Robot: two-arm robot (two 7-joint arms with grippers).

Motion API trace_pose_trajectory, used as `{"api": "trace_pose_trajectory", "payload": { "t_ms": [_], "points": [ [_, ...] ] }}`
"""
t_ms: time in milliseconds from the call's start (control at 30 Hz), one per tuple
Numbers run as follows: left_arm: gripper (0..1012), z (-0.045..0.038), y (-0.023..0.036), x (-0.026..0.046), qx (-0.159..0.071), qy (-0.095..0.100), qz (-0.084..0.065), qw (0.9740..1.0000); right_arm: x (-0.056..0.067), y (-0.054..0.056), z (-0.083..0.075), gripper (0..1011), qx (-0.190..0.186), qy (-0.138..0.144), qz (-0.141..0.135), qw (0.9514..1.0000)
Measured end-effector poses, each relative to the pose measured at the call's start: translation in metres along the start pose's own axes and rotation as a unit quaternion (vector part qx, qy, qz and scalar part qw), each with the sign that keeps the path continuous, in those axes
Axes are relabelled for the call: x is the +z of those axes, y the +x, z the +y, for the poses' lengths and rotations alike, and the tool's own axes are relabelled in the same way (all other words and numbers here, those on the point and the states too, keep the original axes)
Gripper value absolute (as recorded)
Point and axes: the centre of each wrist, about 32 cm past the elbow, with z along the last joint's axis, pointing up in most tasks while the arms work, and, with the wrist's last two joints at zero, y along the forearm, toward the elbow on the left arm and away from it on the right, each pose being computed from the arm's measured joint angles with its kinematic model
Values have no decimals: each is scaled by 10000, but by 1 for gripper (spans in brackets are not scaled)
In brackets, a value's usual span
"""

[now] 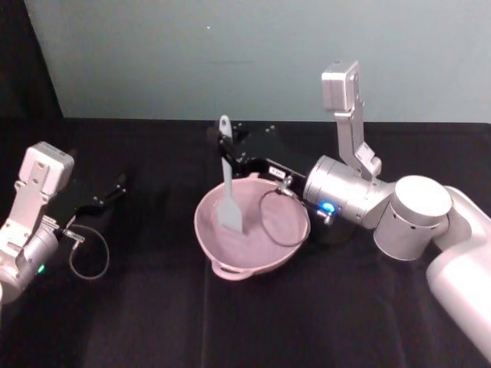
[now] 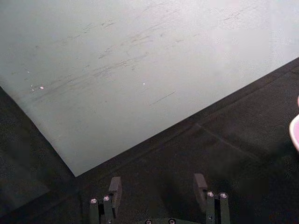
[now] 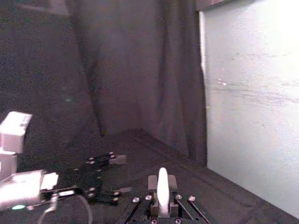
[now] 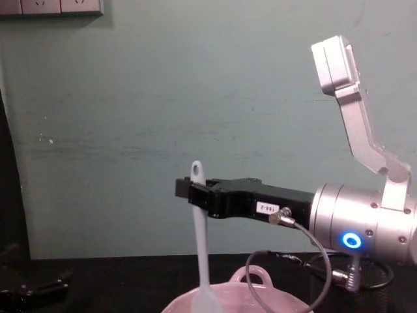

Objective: Use the one hand to pick up the spoon and stir the clear water in the bowl.

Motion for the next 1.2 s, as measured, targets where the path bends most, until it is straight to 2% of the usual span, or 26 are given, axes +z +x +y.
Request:
{"api": "trace_pose_trajectory", "payload": {
  "t_ms": [133,333,600,767,867,1000,1200],
  "points": [
    [1011,0,0,0,0,0,0,10000,7,113,6,114,-176,62,-10,9998],
    [1011,0,0,0,0,0,0,10000,25,198,-73,114,-363,94,-24,9993],
    [1011,0,0,0,0,0,0,10000,41,236,-323,114,-598,24,-44,9982],
    [1011,0,0,0,0,0,0,10000,49,183,-463,114,-657,1,-29,9978],
    [1011,0,0,0,0,0,0,10000,51,91,-528,114,-614,-19,12,9981],
    [1011,0,0,0,0,0,0,10000,43,9,-533,114,-533,-18,38,9986],
    [1011,0,0,0,0,0,0,10000,12,-119,-445,114,-307,3,109,9995]
  ]
}}
